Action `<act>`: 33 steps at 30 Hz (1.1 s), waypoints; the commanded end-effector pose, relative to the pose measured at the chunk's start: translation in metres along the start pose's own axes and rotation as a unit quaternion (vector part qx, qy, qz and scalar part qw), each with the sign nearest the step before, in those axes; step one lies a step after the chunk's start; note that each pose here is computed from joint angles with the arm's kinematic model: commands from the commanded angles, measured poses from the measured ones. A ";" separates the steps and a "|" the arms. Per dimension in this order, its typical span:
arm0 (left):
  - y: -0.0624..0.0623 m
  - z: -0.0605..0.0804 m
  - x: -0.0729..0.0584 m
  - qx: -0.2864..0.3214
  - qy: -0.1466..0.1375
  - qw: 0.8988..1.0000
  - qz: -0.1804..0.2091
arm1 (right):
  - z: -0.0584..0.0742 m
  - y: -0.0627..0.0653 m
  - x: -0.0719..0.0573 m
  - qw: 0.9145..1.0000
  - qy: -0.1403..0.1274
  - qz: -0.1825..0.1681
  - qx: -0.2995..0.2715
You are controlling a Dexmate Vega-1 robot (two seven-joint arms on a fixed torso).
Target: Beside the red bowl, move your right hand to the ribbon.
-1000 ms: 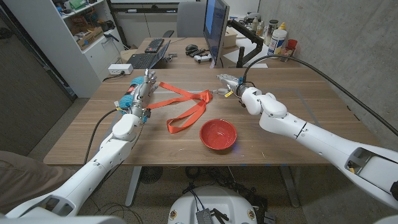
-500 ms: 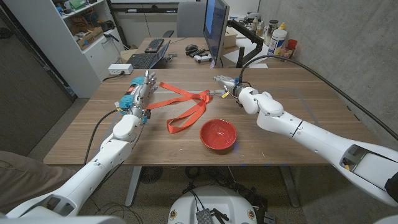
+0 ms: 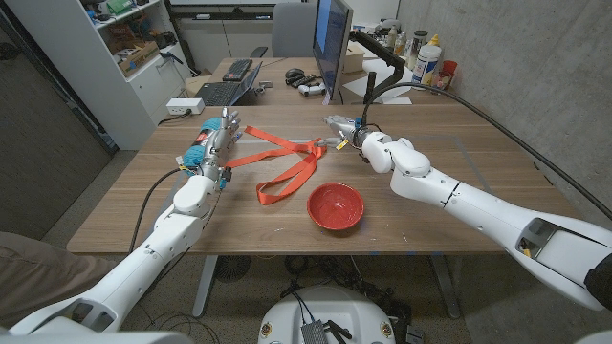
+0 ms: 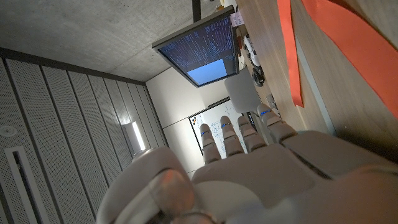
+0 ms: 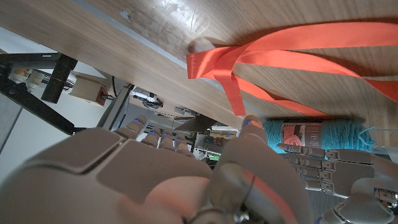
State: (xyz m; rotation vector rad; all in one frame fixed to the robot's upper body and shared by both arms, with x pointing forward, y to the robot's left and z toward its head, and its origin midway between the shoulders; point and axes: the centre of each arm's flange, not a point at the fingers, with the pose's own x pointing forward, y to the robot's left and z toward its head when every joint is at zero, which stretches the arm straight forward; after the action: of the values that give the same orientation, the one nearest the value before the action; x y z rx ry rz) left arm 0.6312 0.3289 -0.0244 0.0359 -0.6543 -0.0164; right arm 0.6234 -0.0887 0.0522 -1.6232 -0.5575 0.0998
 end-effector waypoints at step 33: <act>-0.001 0.002 -0.005 -0.009 -0.015 1.000 0.005 | 0.012 0.005 0.025 0.999 -0.032 0.027 -0.007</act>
State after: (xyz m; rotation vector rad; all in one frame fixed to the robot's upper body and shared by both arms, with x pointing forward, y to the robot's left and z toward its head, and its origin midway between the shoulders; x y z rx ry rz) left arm 0.6284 0.3261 -0.0259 0.0207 -0.6743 -0.0173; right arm 0.6356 -0.0714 0.0524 -1.6511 -0.5661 0.1686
